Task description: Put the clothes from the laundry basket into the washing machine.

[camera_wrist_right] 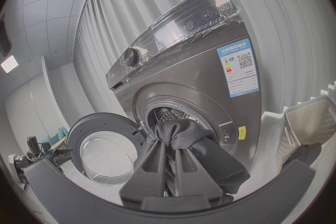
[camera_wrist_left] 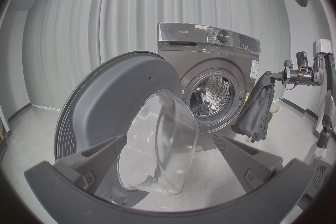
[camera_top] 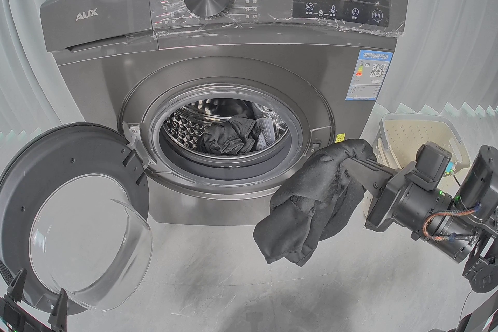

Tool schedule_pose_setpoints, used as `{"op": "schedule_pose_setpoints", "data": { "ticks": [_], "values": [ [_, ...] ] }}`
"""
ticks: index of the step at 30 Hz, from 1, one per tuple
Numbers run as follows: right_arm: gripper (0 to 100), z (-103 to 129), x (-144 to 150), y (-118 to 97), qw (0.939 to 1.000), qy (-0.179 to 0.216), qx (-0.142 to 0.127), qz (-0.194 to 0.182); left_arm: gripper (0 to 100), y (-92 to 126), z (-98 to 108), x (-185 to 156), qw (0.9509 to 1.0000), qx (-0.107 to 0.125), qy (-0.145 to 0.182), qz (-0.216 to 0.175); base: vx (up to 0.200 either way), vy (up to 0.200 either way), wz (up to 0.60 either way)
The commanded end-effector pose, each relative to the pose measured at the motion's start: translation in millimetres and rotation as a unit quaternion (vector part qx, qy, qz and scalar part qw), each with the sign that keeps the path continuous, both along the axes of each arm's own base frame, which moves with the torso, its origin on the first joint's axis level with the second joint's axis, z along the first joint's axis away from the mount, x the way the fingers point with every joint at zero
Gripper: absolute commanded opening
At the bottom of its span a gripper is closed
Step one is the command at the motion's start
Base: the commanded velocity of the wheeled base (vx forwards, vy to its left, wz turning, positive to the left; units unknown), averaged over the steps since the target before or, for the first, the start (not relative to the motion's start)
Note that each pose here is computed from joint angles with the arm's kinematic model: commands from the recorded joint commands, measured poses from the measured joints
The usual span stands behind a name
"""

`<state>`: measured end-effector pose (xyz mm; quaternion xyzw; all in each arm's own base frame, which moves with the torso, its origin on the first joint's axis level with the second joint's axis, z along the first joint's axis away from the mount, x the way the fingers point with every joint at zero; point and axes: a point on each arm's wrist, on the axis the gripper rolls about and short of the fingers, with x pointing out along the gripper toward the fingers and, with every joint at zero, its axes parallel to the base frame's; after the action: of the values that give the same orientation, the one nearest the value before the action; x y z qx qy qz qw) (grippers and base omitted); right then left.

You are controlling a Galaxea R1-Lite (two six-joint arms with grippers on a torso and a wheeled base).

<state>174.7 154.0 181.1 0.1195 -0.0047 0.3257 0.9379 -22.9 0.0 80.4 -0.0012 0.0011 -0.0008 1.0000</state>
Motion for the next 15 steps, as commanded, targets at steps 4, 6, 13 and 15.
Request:
{"op": "schedule_pose_setpoints", "data": {
  "ticks": [4,6,13,15],
  "values": [
    [0,-8,0,11,0.9997,0.013,-0.01,0.02,100,0,-5,0,1.0,0.006,0.0,-0.002,0.0,0.0,0.0],
    [0,-12,0,20,0.9993,0.018,-0.016,0.03,100,0,-5,0,1.0,0.008,0.001,-0.003,0.0,0.0,0.0],
    [0,-10,9,41,0.9995,0.009,-0.012,0.028,100,-2,50,-15,0.991,-0.022,-0.12,-0.054,0.0,0.0,0.0],
    [0,-11,11,48,0.9998,0.004,-0.009,0.02,100,-3,68,-15,0.9879,-0.024,-0.114,-0.102,0.0,0.0,0.0]
  ]
}}
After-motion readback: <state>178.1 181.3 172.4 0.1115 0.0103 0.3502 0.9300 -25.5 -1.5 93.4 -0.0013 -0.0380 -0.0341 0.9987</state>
